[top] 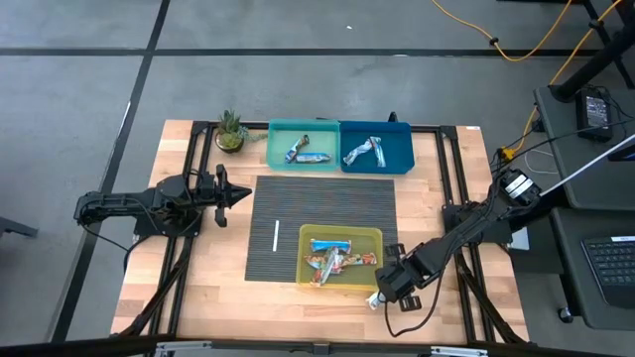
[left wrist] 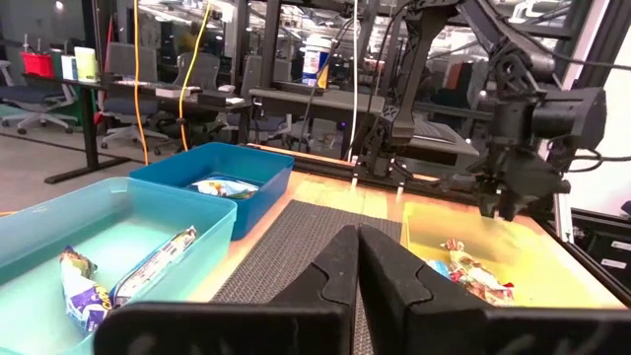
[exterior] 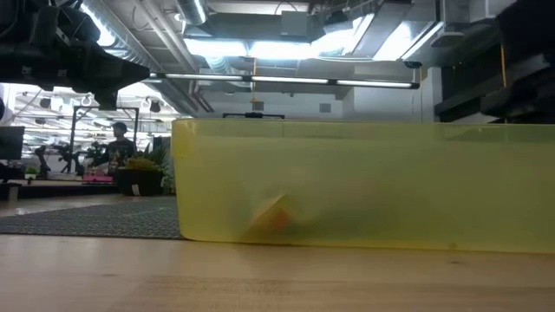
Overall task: Pick and place Granola Bars by type
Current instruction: Put the yellow granola bar into the blue bin
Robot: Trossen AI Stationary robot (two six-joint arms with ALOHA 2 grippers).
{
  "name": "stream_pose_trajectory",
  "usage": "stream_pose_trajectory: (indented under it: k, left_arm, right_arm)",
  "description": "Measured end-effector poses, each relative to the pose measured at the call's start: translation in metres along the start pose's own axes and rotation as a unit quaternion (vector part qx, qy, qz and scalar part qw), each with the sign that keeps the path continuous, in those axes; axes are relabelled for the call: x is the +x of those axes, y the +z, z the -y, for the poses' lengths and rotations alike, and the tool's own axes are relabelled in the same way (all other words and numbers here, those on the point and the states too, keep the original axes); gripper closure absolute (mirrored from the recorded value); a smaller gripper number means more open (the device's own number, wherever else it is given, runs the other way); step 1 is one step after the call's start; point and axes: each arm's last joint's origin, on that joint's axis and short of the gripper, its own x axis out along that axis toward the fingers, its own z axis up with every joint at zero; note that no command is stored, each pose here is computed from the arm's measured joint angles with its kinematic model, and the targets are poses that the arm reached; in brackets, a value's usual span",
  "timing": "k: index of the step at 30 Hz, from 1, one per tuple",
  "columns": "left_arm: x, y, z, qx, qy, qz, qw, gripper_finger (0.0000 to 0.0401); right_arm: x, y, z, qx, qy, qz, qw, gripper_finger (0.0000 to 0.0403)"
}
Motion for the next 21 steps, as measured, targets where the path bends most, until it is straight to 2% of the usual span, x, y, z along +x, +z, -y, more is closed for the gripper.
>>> stream_pose_trajectory:
  k: [12, 21]
  left_arm:
    - [0.0, 0.0, 0.0, 0.0, 0.0, 0.0, 1.0, 0.0397]
    - [0.0, 0.0, 0.0, 0.0, 0.0, 0.0, 1.0, 0.0395]
  right_arm:
    - [-0.011, 0.005, -0.003, 0.014, -0.003, -0.006, 1.0, 0.0307]
    - [-0.024, -0.007, -0.013, 0.031, 0.007, -0.012, 0.999, 0.0307]
